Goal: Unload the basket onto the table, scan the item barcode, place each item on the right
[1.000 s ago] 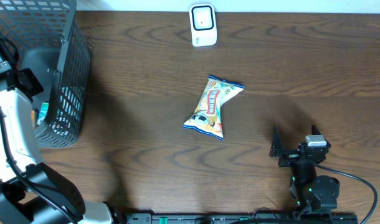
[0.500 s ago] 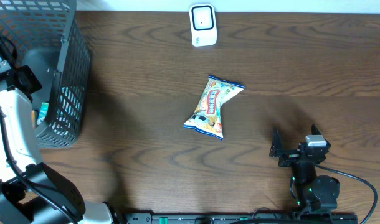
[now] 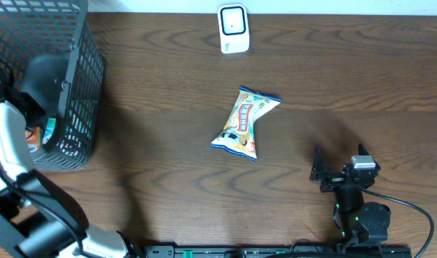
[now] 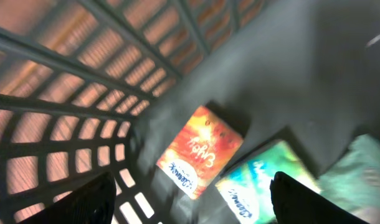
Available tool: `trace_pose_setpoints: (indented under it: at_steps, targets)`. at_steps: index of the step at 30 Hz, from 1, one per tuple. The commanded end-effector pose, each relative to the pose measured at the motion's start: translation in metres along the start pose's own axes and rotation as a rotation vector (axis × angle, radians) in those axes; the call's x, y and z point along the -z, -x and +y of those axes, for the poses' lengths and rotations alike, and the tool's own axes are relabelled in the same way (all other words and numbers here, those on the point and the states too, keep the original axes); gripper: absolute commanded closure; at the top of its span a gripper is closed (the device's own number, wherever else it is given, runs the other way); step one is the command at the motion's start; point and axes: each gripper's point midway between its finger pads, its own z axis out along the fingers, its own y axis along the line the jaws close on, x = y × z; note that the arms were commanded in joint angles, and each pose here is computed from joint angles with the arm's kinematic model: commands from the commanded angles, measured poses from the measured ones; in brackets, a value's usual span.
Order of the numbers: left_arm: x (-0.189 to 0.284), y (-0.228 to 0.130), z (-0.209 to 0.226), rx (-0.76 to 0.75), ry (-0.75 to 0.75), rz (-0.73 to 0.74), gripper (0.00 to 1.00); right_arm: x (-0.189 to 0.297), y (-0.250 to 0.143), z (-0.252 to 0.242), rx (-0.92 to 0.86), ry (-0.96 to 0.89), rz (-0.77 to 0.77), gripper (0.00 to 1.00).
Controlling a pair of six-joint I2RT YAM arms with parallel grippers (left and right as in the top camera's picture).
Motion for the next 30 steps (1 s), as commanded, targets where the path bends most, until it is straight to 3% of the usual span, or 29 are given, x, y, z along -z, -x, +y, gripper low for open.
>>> trace_pose_setpoints:
  at_steps: [1,10,21,26,30]
  targets:
    - [-0.023,-0.017,-0.004,-0.085,-0.006,0.080,0.22,0.000,-0.001,0.000,-0.010,-0.002,0.001,0.01]
    - [-0.065,-0.040,-0.014,-0.165,0.003,0.186,0.22,0.000,-0.001,0.000,-0.010,-0.002,0.001,0.01]
    - [-0.090,-0.045,-0.008,-0.142,0.011,0.212,0.22,0.000,-0.001,0.000,-0.010,-0.002,0.001,0.01]
    - [-0.102,-0.058,-0.021,-0.121,-0.121,0.267,0.22,0.000,-0.001,0.000,-0.010,-0.002,0.001,0.01]
    - [-0.109,-0.064,-0.021,-0.114,-0.135,0.291,0.24,0.000,-0.001,0.000,-0.010,-0.002,0.001,0.01]
